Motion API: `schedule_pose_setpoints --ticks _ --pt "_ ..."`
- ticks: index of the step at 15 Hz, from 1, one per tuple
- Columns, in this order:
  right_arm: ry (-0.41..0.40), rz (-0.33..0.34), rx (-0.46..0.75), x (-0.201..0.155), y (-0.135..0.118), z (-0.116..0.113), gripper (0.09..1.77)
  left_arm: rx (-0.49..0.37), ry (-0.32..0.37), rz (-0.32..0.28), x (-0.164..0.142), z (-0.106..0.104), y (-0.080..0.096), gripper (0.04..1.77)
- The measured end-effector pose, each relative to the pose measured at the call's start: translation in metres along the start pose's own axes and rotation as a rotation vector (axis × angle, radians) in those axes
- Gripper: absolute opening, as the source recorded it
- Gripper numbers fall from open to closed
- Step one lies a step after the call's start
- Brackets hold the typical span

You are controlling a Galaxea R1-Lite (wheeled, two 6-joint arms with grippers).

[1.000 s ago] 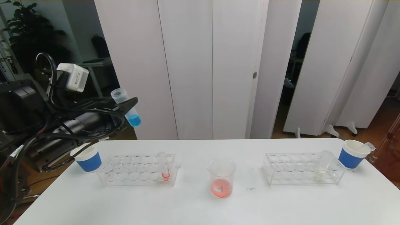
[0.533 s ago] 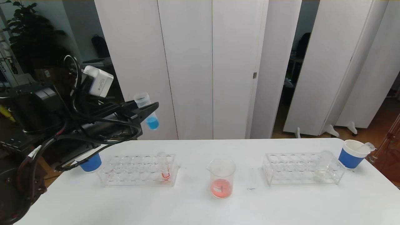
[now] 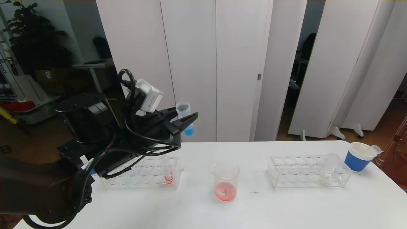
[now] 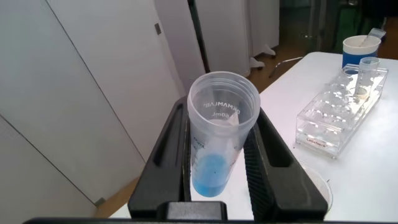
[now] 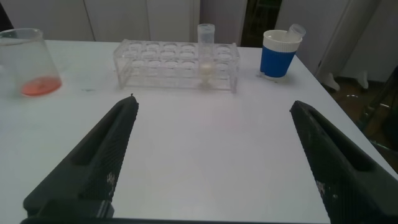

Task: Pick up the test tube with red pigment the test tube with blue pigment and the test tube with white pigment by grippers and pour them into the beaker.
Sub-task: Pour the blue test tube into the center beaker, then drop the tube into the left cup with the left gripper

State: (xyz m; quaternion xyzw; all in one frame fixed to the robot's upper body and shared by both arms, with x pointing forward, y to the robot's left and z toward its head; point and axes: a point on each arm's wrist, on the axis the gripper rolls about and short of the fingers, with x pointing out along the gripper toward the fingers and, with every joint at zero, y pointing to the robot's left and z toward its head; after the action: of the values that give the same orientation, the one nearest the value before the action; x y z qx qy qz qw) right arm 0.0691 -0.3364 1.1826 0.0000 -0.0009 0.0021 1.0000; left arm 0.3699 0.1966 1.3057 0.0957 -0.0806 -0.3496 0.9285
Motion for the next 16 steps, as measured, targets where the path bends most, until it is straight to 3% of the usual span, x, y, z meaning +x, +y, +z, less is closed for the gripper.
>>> schedule_pose_setpoints --ticks 5,12,16 --pt "0.000 0.000 0.000 0.000 0.000 0.000 1.75 0.149 -0.047 -0.045 0.019 -0.018 -0.014 0.57" --pt "0.000 0.000 0.000 0.000 0.000 0.000 1.75 0.353 -0.174 -0.267 0.035 -0.044 -0.030 0.57" --pt "0.000 0.000 0.000 0.000 0.000 0.000 1.75 0.429 -0.224 -0.294 0.042 -0.056 -0.032 0.57"
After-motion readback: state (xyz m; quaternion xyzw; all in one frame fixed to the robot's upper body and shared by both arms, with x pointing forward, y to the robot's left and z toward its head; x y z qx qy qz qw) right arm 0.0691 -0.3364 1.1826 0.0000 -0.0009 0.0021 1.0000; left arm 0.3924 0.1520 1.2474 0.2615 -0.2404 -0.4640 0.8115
